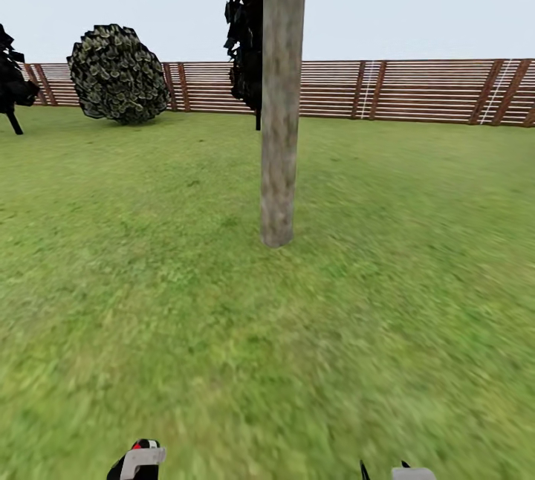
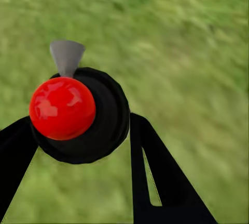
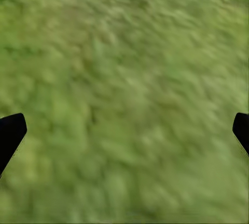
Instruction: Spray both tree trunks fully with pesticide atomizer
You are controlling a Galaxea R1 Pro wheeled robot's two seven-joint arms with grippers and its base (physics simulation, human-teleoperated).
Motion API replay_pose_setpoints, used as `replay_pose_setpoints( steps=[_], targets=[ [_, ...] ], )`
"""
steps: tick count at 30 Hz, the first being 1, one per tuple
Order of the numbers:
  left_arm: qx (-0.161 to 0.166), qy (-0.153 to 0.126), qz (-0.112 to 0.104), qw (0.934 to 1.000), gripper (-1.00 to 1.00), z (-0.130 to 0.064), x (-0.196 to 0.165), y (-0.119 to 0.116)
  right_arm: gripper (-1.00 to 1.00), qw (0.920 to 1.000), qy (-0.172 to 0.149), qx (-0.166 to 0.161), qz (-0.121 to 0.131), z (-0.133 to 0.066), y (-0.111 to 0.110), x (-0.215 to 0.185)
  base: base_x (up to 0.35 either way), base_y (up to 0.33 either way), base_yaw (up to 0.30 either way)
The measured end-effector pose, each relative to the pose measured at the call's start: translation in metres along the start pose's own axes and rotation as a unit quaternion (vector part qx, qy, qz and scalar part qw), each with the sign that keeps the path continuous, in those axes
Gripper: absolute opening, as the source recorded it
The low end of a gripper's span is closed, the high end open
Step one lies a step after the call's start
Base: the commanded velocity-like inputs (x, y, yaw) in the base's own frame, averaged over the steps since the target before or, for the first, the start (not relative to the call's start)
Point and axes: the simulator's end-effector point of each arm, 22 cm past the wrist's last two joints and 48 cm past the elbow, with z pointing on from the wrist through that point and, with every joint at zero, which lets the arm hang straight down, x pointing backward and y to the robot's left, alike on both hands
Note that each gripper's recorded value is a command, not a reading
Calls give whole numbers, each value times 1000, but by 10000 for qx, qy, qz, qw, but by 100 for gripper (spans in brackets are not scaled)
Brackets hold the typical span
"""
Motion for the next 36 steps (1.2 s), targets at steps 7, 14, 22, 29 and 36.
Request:
replay_pose_setpoints(
  steps=[7, 14, 22, 29, 36],
  targets=[
    [3, -32, 6, 10000, -100, 1, -3, 0, 100, 10000, 0, -3, -1, 0, 0, 0, 339, 0, 0],
    [-19, -28, 2, 10000, -100, 1, -3, 2, 100, 10000, 0, -3, -1, 0, 0, 0, 339, 0, 0],
    [-13, -30, 4, 10000, -100, 1, -3, 1, 100, 10000, -5, -15, -13, 0, 1, 0, 339, 0, -87],
    [-13, -26, 4, 10000, -100, 0, -2, 1, 100, 10000, -7, -17, -14, 0, 1, -1, 339, 0, -21],
    [-7, -25, -1, 10000, -100, 0, -2, 0, 100, 10000, -7, -19, -13, 0, 1, -1, 339, 0, -1]
  ],
)
